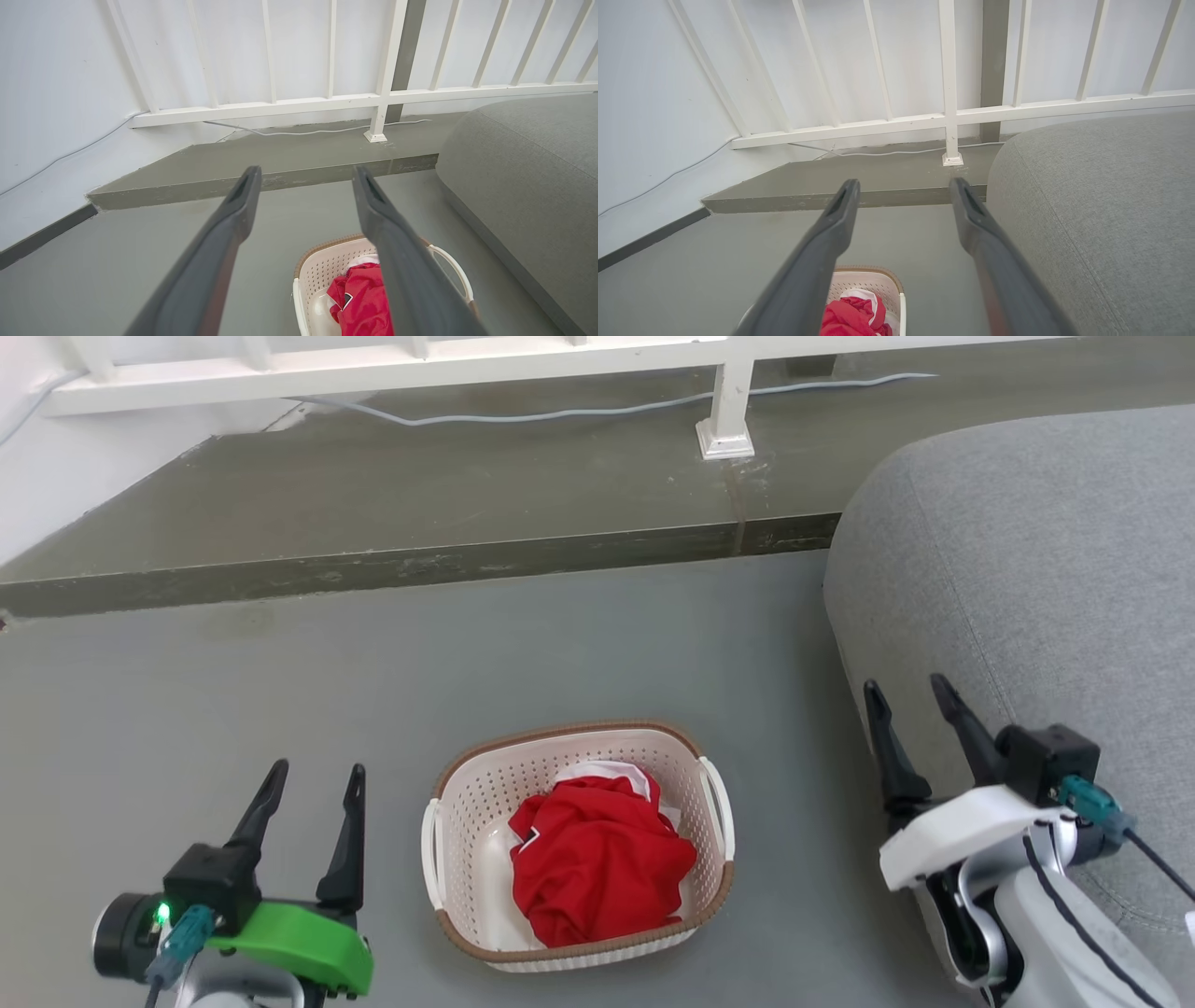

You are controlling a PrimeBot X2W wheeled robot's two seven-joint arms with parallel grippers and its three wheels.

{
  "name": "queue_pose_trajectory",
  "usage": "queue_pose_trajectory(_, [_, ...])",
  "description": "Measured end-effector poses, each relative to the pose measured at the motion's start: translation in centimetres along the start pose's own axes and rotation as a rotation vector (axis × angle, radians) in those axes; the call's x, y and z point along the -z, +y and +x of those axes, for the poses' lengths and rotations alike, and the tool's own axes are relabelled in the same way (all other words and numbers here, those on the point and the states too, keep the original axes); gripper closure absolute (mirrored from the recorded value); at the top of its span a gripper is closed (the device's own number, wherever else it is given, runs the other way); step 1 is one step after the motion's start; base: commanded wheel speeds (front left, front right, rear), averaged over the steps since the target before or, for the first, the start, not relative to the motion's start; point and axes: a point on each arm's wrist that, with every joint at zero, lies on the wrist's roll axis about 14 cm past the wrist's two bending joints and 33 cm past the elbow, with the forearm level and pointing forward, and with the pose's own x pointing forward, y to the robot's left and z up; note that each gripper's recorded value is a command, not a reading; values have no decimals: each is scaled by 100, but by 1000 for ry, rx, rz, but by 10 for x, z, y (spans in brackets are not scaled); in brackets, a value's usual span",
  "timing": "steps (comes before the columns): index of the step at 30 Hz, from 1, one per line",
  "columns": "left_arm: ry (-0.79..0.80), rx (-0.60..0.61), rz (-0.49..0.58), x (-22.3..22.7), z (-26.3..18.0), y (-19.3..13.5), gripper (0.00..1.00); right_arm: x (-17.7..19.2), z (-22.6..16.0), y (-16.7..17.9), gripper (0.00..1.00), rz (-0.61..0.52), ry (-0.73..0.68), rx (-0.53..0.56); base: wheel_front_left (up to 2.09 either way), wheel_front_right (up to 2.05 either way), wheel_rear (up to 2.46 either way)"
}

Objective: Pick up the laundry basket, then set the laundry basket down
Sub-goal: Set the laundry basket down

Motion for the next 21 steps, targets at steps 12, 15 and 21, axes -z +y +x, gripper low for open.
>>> queue_pose_trajectory(12, [17,-37,-1,2,-10,4,0,5,-9,1,0,-5,11,1,0,0,0])
queue_pose_trajectory(15, [24,-46,-4,2,-12,5,0,2,-8,1,0,-5,2,3,0,0,0])
queue_pose_trajectory(21, [15,-50,-22,-1,-13,1,0,2,-11,-3,0,-5,0,15,0,0,0])
